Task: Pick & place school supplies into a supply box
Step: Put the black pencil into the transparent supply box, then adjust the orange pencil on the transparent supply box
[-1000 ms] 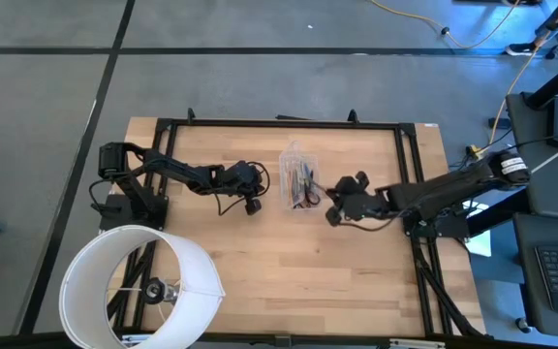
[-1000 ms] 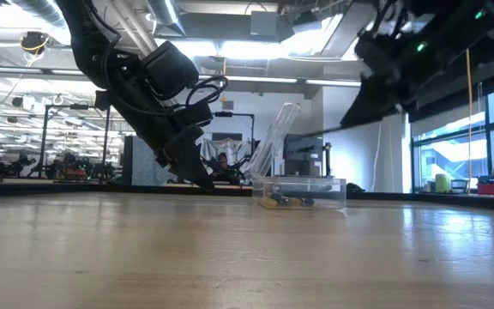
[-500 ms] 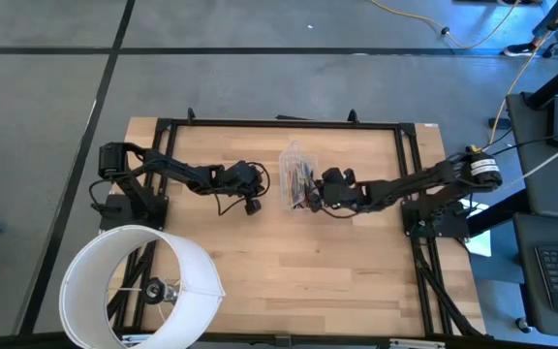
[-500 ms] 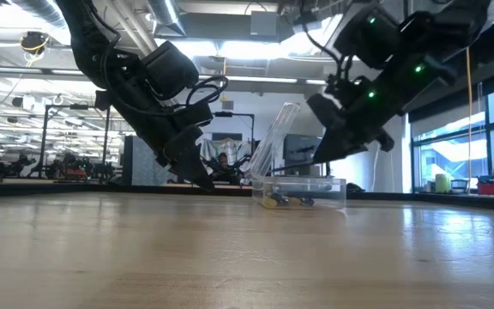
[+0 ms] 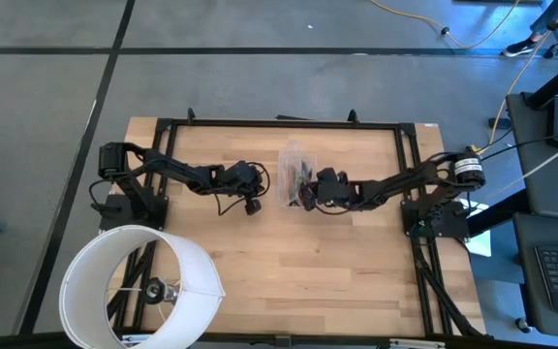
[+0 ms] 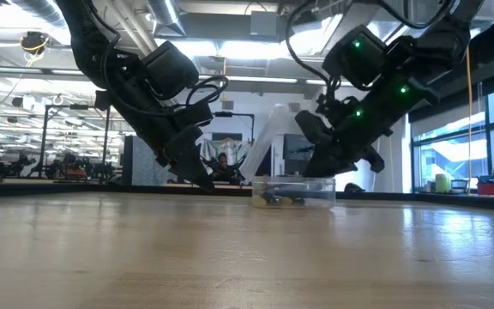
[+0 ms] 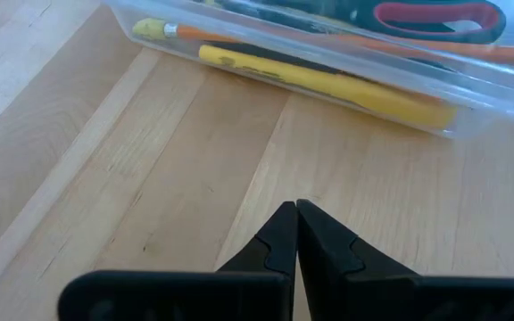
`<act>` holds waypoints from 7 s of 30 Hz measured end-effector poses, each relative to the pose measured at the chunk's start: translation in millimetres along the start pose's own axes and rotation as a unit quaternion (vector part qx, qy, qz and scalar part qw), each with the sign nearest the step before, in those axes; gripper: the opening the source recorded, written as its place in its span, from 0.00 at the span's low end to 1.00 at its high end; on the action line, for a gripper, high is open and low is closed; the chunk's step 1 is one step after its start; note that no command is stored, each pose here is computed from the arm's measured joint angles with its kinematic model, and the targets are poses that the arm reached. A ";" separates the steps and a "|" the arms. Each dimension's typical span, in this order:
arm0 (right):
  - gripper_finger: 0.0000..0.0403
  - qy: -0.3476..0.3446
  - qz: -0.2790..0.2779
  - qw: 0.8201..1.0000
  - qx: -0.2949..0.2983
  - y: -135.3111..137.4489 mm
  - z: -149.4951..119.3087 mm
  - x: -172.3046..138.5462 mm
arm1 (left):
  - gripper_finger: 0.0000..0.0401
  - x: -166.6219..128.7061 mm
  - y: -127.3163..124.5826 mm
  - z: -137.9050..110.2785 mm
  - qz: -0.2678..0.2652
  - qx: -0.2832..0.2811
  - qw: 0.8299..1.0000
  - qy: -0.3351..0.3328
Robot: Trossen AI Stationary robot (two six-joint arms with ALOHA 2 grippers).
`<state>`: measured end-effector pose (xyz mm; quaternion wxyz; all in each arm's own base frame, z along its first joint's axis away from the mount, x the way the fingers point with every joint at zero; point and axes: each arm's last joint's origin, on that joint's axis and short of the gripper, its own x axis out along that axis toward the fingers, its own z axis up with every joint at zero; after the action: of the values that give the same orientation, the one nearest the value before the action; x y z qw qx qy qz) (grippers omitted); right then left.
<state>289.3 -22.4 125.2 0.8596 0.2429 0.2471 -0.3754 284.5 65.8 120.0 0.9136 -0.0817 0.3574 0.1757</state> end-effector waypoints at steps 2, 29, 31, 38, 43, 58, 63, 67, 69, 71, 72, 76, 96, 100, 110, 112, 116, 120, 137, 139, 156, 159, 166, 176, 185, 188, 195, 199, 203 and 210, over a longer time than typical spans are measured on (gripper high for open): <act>0.10 0.008 0.011 1.000 0.018 1.0 -0.2 0.0 | 0.01 0.0 0.1 0.1 0.000 0.000 1.000 0.000; 0.10 -0.027 -0.016 0.991 0.128 9.6 1.7 12.2 | 0.02 -0.2 -1.6 3.8 -0.019 -0.033 0.999 -0.017; 0.10 -0.026 -0.008 0.992 0.125 10.6 2.2 12.3 | 0.01 -0.2 -1.6 3.8 -0.019 -0.034 0.999 -0.017; 0.10 -0.026 0.009 0.992 0.126 13.1 3.9 12.3 | 0.02 -0.3 -1.8 5.2 -0.020 -0.057 0.998 -0.024; 0.11 -0.024 0.012 0.994 0.110 13.4 3.8 12.3 | 0.01 -1.0 -5.9 8.9 -0.029 -0.070 0.996 -0.044; 0.21 -0.032 0.012 0.995 0.090 14.0 5.1 12.3 | 0.01 -3.8 -22.4 11.9 -0.056 -0.056 0.994 -0.070; 0.22 -0.038 0.016 0.998 0.049 14.4 11.6 5.2 | 0.01 -3.5 -22.1 10.1 -0.053 -0.044 0.996 -0.061; 0.22 -0.039 0.016 0.999 0.016 13.1 21.1 -7.7 | 0.01 -3.5 -22.1 10.0 -0.052 -0.028 0.996 -0.061; 0.22 -0.028 0.009 1.000 -0.004 10.4 23.9 -16.4 | 0.01 -3.9 -21.8 9.9 -0.051 -0.027 0.997 -0.060; 0.22 -0.010 -0.003 1.000 -0.016 5.1 26.9 -26.6 | 0.01 -6.5 -21.0 11.5 -0.050 -0.025 0.997 -0.061; 0.22 -0.002 -0.011 1.000 -0.020 2.3 28.0 -31.7 | 0.01 -8.0 -20.6 12.8 -0.048 -0.026 0.996 -0.065; 0.22 0.036 -0.034 0.997 -0.052 -8.2 29.4 -52.9 | 0.01 -18.6 -18.4 20.2 -0.048 -0.015 0.995 -0.081; 0.22 0.008 0.199 0.934 -0.298 53.6 -13.4 -46.7 | 0.01 -31.9 -10.9 45.8 -0.042 0.007 0.986 -0.163; 0.22 -0.023 0.207 0.927 -0.312 59.8 -26.3 -21.7 | 0.01 -32.3 -13.5 45.3 -0.046 0.010 0.986 -0.162; 0.22 -0.068 0.206 0.930 -0.295 57.8 -27.0 5.3 | 0.01 -30.9 -14.7 40.2 -0.046 0.015 0.989 -0.136; 0.22 -0.066 0.199 0.933 -0.293 55.1 -26.3 9.0 | 0.01 -30.8 -14.6 40.1 -0.045 0.015 0.990 -0.135; 0.22 -0.062 0.193 0.935 -0.292 52.2 -27.0 13.8 | 0.01 -30.8 -14.6 40.1 -0.045 0.015 0.990 -0.135; 0.22 -0.061 0.195 0.935 -0.290 51.5 -26.2 14.7 | 0.01 -30.7 -14.6 39.7 -0.045 0.015 0.990 -0.134; 0.22 -0.061 0.217 0.936 -0.270 49.2 -19.3 18.4 | 0.01 -30.6 -14.5 39.5 -0.044 0.016 0.990 -0.133; 0.22 -0.061 0.220 0.936 -0.270 48.8 -18.7 18.9 | 0.01 -30.6 -14.5 39.5 -0.044 0.016 0.990 -0.133; 0.22 -0.074 0.174 0.943 -0.272 45.0 -16.6 21.1 | 0.01 -30.4 -14.5 39.3 -0.044 0.016 0.990 -0.132; 0.22 -0.085 0.152 0.944 -0.279 44.3 -16.0 21.2 | 0.01 -30.3 -14.4 38.7 -0.043 0.017 0.991 -0.128; 0.22 -0.093 0.114 0.948 -0.281 41.7 -15.7 21.9 | 0.00 -30.1 -14.3 38.0 -0.043 0.017 0.991 -0.125; 0.22 -0.107 0.116 0.949 -0.272 44.5 -5.9 15.2 | 0.00 -30.1 -14.2 38.0 -0.043 0.017 0.991 -0.125; 0.22 -0.077 0.112 0.940 -0.313 40.9 11.6 25.3 | 0.01 -30.1 -14.2 38.0 -0.043 0.017 0.991 -0.125; 0.22 -0.066 0.126 0.937 -0.320 35.8 18.0 30.8 | 0.01 -30.1 -14.2 38.0 -0.043 0.017 0.991 -0.125; 0.22 -0.046 0.163 0.933 -0.317 23.9 27.8 39.8 | 0.01 -30.1 -14.2 38.0 -0.043 0.017 0.991 -0.125; 0.22 -0.042 0.174 0.931 -0.318 22.0 28.3 42.1 | 0.00 -30.0 -14.0 38.0 -0.042 0.017 0.991 -0.125; 0.22 -0.033 0.172 0.931 -0.321 20.9 23.6 46.2 | 0.01 -30.0 -14.1 38.0 -0.042 0.024 0.991 -0.125; 0.22 -0.018 0.163 0.931 -0.327 19.3 19.8 49.1 | 0.01 -29.9 -14.0 37.7 -0.040 0.025 0.991 -0.123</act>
<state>338.1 -48.6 114.9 0.9453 -0.0211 0.2973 -0.1326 292.9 55.4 168.3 0.9588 -0.0511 0.2426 0.1385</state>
